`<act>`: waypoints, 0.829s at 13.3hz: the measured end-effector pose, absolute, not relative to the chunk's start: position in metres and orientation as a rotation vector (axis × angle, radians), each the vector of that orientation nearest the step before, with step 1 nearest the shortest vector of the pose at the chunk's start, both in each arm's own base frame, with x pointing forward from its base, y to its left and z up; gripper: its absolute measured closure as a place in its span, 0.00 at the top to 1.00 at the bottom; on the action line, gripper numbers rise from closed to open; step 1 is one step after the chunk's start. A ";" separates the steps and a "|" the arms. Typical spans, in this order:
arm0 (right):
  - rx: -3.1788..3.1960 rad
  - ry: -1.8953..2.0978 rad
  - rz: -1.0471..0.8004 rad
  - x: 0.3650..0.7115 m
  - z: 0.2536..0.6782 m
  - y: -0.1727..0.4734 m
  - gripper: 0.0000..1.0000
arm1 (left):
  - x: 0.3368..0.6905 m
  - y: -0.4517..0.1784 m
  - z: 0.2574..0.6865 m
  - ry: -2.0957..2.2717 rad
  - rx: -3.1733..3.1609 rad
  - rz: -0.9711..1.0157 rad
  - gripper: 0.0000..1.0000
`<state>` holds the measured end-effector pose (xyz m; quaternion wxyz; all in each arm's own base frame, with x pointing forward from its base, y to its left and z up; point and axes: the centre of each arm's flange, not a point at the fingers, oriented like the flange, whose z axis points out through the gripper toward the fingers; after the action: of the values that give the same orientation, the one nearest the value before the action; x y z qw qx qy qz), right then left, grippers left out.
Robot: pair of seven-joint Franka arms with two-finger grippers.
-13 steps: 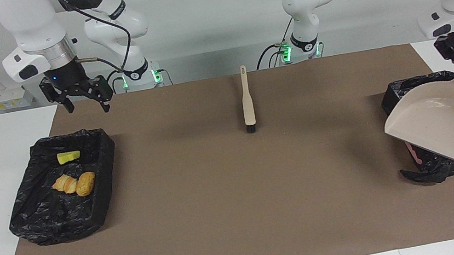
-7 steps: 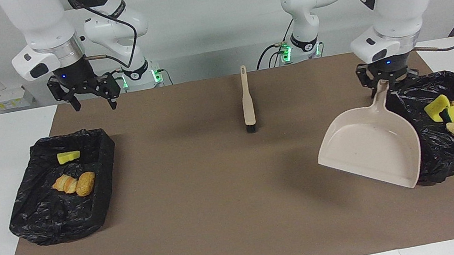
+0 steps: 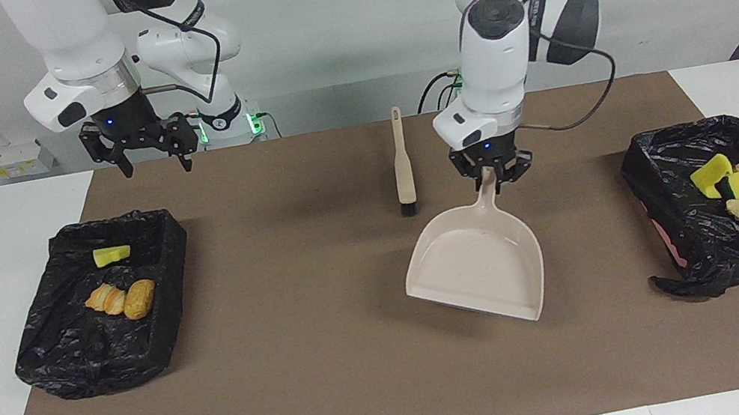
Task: Sweep and dump trash in bin
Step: 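Bring the dustpan back and set it beside the brush with the left gripper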
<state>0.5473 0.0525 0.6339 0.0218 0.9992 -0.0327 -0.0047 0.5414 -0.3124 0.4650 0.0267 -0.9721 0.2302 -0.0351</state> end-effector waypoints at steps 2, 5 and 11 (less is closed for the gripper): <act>3.126 -0.103 -0.021 0.547 0.634 0.055 1.00 | 0.529 -0.346 0.438 0.681 -3.029 -0.118 0.33; 3.131 -0.105 -0.022 0.547 0.634 0.055 1.00 | 0.515 -0.369 0.407 0.617 -3.072 -0.161 0.33; 3.131 -0.104 -0.022 0.547 0.634 0.055 1.00 | 0.504 -0.376 0.378 0.465 -3.142 -0.234 0.33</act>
<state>0.5470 0.0549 0.6338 0.0042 0.9994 -0.0333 -0.0070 0.5040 -0.3760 0.3777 -0.0217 -0.9863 0.1461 -0.0735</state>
